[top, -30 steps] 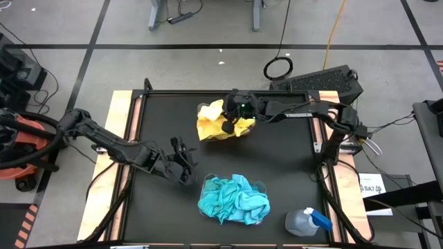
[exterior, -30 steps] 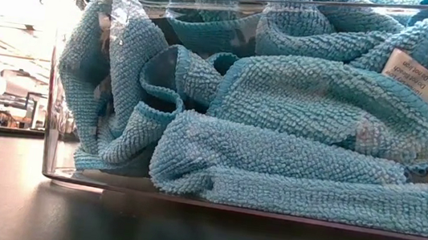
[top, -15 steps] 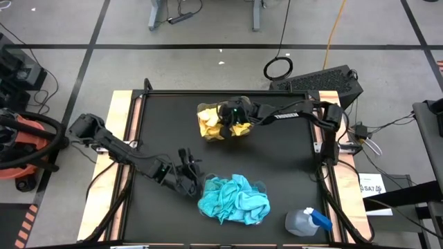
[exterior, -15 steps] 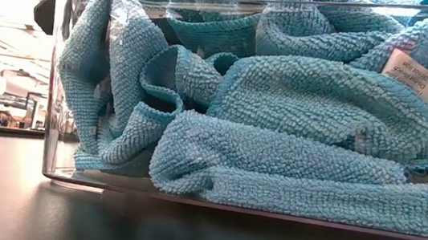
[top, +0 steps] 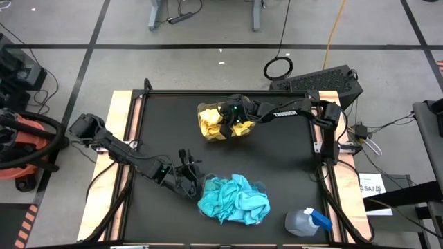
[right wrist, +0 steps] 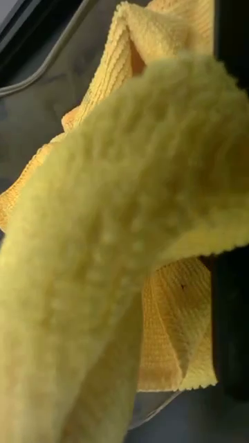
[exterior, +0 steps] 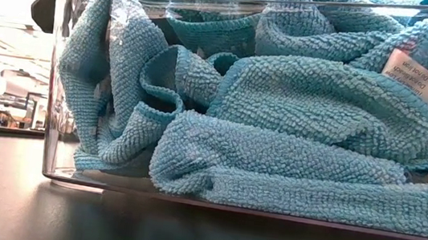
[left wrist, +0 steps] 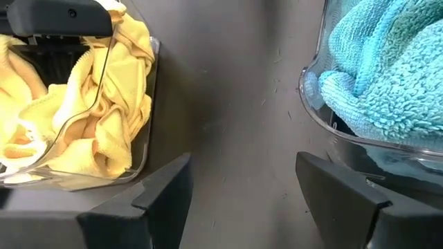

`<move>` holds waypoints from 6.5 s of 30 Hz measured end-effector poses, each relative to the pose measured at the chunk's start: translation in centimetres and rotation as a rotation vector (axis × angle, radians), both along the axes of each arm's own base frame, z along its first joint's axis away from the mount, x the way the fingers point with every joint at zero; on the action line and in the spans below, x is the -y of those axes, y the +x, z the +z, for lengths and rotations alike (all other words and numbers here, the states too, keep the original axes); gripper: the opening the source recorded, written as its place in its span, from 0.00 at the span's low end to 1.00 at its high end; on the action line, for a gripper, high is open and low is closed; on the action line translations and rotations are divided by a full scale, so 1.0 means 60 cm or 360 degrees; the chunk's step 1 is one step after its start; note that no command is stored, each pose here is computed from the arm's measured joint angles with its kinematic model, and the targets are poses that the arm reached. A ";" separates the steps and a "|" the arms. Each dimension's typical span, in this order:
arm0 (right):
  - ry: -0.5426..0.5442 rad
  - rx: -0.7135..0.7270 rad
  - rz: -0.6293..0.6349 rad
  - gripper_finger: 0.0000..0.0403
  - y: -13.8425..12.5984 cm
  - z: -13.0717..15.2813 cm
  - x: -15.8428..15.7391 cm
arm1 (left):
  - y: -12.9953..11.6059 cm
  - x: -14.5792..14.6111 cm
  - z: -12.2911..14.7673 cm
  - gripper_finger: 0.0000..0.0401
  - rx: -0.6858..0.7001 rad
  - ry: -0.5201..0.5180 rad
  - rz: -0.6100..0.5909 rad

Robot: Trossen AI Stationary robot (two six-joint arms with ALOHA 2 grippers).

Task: Sort microfiber towel by color & place in baskets
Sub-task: Put the yellow towel into the top transparent bin, then return to Home Position

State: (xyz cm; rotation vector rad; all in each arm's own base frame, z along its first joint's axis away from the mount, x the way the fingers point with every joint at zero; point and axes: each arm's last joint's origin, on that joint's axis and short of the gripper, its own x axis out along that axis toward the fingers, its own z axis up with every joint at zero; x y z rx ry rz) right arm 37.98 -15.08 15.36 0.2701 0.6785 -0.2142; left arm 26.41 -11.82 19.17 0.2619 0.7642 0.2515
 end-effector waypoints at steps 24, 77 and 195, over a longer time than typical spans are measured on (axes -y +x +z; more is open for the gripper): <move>-0.0193 0.0227 0.0095 0.56 -0.082 0.205 -0.054 | -0.039 -0.024 0.067 0.65 0.0131 0.0056 0.0054; -0.0337 -0.0075 0.0032 0.01 -0.029 0.065 0.001 | -0.006 -0.163 0.103 0.65 0.0210 0.0259 0.0369; -0.0321 0.1140 0.0220 0.54 -0.478 0.036 -0.218 | -0.283 -0.184 -0.034 0.65 0.1304 -0.0071 0.0093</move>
